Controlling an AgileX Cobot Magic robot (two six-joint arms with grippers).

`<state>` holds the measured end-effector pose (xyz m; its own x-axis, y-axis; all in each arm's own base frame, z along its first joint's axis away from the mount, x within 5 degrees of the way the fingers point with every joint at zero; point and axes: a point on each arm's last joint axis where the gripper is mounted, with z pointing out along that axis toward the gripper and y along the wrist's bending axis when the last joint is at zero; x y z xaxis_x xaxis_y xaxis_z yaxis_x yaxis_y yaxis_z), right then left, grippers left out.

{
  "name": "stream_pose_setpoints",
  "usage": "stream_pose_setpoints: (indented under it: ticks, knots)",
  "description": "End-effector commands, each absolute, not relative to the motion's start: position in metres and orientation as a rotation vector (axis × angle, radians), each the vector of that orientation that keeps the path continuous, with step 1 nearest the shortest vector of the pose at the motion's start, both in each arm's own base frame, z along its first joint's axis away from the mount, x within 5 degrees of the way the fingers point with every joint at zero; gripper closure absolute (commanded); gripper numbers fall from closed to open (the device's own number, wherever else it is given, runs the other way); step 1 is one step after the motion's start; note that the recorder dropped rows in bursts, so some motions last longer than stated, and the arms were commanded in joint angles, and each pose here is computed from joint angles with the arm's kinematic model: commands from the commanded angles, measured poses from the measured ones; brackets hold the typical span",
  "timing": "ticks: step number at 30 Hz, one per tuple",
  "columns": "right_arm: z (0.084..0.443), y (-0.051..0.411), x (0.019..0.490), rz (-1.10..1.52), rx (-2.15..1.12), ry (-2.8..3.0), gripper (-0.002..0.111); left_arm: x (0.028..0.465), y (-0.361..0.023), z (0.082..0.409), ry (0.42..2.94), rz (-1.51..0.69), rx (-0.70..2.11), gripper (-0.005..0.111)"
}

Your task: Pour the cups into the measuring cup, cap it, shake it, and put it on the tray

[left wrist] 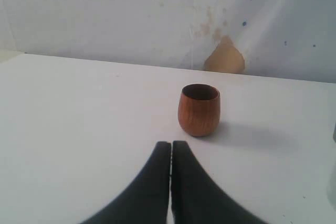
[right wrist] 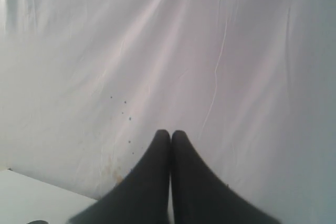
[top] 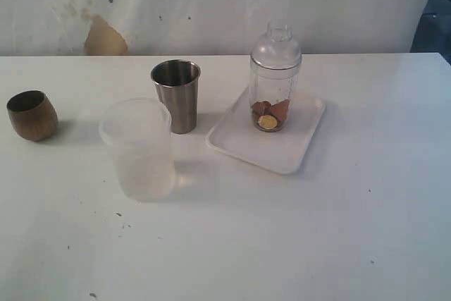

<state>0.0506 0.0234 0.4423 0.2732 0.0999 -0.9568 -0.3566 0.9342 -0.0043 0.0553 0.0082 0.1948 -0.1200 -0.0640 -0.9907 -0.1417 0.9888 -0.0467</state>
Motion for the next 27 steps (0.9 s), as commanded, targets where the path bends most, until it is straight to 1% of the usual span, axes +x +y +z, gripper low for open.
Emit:
stream_pose_setpoints:
  ticks: [1,19,23,27]
  knots:
    - [0.442,0.021,0.044,0.307,-0.228,1.246,0.108,0.055,0.008,0.195,1.680,0.065,-0.154,0.106]
    - [0.440,0.022,0.043,0.310,-0.233,1.251,0.108,0.055,0.008,0.195,1.680,0.065,-0.154,0.106]
    - [0.433,0.017,0.025,0.289,-0.234,1.205,0.108,0.055,0.008,0.195,1.680,0.065,-0.154,0.106]
    - [0.414,0.010,0.003,0.216,-0.253,1.154,0.108,0.055,0.008,0.195,1.680,0.065,-0.154,0.106]
